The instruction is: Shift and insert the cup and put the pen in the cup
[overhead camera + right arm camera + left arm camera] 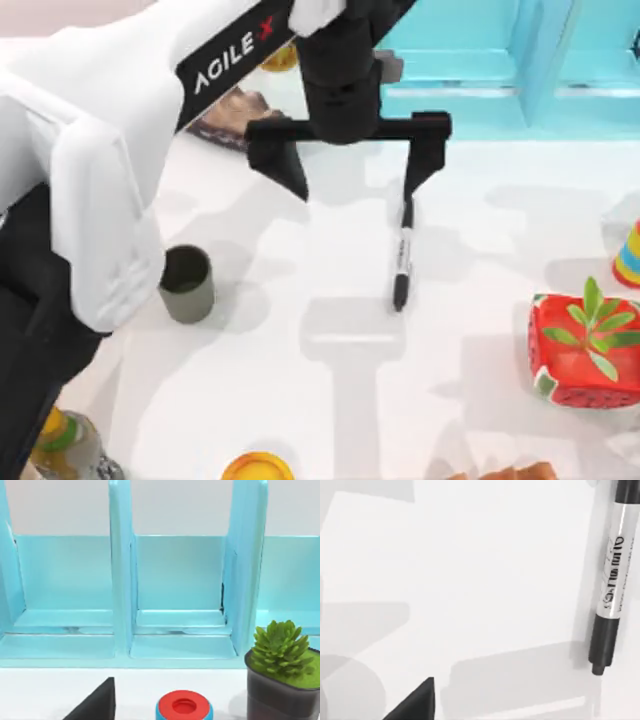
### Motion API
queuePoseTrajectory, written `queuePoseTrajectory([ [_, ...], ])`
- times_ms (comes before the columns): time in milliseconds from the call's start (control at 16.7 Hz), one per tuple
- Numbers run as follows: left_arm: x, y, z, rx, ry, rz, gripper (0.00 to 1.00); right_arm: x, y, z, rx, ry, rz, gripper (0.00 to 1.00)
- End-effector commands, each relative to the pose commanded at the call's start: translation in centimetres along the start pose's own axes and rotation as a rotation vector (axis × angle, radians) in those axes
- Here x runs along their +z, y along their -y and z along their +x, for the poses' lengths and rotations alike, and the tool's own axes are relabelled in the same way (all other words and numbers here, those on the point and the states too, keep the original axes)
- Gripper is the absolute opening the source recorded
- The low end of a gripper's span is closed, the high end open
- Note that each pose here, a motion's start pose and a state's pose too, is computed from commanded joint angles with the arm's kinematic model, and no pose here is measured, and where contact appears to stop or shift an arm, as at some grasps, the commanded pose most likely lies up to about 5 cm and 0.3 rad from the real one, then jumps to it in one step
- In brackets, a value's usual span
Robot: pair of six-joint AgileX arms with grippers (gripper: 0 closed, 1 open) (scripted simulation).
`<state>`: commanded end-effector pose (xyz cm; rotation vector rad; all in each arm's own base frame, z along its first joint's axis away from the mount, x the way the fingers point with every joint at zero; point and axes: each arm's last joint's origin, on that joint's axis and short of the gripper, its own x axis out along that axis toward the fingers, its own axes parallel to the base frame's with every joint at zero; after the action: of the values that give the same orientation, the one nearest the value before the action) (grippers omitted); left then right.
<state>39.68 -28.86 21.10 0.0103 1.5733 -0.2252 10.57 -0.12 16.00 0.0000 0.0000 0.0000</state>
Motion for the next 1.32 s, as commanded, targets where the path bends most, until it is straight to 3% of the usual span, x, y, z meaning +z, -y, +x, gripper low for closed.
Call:
queuePoseTrajectory([
  [180,0.6,2.2,2.9,-0.045,-0.008,0.018,1.00,0.0,0.0,0.0,0.000,0.000,0.000,1.00],
  [660,0.8,2.5,4.3,-0.053,-0.014,0.019,1.00,0.0,0.0,0.0,0.000,0.000,0.000,1.00],
  [1140,0.7,3.1,12.2,-0.054,-0.013,0.021,1.00,0.0,0.0,0.0,0.000,0.000,0.000,1.00],
  [1320,0.5,3.1,13.3,-0.054,-0.013,0.021,1.00,0.0,0.0,0.0,0.000,0.000,0.000,1.00],
])
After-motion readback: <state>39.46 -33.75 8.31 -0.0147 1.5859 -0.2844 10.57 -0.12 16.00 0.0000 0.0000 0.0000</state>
